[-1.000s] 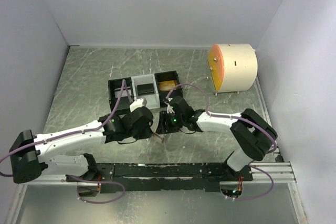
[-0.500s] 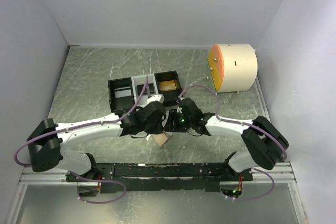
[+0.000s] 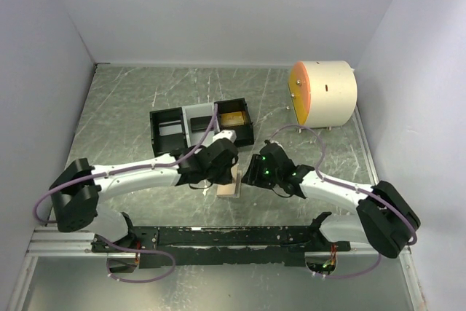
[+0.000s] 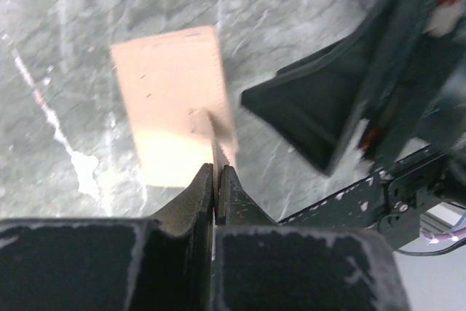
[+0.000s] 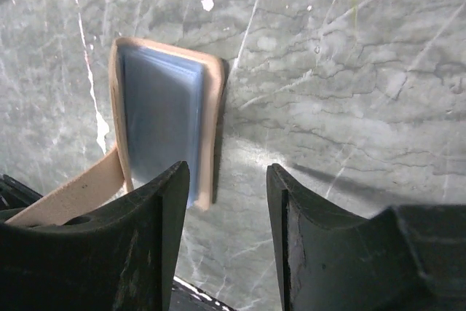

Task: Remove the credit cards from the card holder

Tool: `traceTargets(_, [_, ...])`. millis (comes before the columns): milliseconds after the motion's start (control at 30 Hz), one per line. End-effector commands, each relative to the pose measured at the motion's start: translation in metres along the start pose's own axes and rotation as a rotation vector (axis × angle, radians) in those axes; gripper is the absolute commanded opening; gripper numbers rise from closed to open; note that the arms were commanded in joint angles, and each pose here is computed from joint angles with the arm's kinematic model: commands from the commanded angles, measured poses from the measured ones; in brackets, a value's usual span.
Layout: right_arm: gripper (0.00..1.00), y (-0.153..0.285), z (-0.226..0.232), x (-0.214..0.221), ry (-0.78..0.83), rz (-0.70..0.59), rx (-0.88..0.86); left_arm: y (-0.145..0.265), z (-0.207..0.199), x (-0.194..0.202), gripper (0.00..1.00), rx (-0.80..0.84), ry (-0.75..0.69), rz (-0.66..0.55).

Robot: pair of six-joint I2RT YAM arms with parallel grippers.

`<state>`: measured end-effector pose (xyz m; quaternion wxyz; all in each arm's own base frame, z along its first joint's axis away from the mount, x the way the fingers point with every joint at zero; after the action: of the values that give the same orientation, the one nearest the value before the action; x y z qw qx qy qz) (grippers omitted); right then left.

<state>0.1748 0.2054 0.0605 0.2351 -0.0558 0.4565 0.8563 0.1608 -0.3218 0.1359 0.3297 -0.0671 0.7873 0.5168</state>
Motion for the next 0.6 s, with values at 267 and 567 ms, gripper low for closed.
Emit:
traceTargets(267, [0.49, 0.008, 0.031, -0.025, 0.023, -0.057, -0.081, 0.030, 0.040, 0.031, 0.07, -0.087, 0.109, -0.017])
traceTargets(567, [0.49, 0.011, 0.076, -0.020, 0.056, 0.041, -0.327, 0.042, 0.062, 0.034, 0.07, -0.174, 0.147, -0.043])
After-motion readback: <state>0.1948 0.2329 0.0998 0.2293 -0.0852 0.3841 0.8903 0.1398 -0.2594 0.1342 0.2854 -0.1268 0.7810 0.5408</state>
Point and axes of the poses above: each gripper's point midway between its finger pads, its own y axis back along the fingers, its own z axis along the line the jaws close on, x = y × z, the point moved 4 cm from there along y, back along the fingers, and after that the axes turned 10 degrees about -y, right-handed, at the moved point
